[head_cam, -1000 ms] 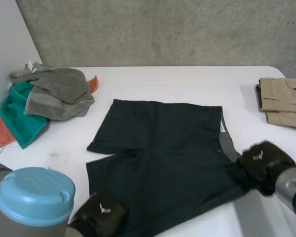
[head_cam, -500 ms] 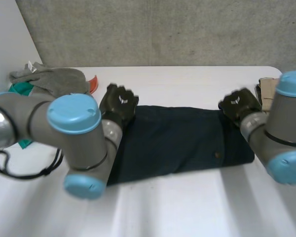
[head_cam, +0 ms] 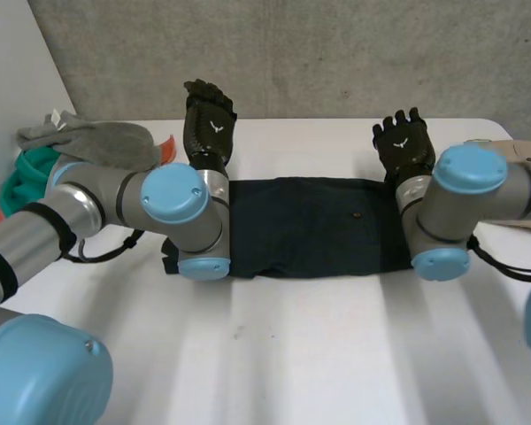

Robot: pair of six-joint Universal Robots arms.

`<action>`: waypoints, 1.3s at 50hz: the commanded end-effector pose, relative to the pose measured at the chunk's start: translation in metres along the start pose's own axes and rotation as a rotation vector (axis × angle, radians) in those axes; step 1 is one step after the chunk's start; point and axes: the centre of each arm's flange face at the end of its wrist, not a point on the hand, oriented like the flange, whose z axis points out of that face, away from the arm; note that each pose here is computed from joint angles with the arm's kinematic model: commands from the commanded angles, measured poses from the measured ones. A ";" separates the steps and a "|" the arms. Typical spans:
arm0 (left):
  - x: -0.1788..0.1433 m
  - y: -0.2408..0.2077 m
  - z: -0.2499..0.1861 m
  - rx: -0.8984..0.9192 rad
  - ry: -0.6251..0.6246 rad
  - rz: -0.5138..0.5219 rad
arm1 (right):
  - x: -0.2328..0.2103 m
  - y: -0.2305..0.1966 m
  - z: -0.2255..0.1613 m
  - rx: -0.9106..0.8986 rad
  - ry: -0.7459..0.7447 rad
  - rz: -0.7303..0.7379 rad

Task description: Fold the laundry.

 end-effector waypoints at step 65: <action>-0.086 -0.048 -0.079 -0.026 0.071 -0.377 | -0.011 -0.082 -0.113 0.229 -0.425 0.355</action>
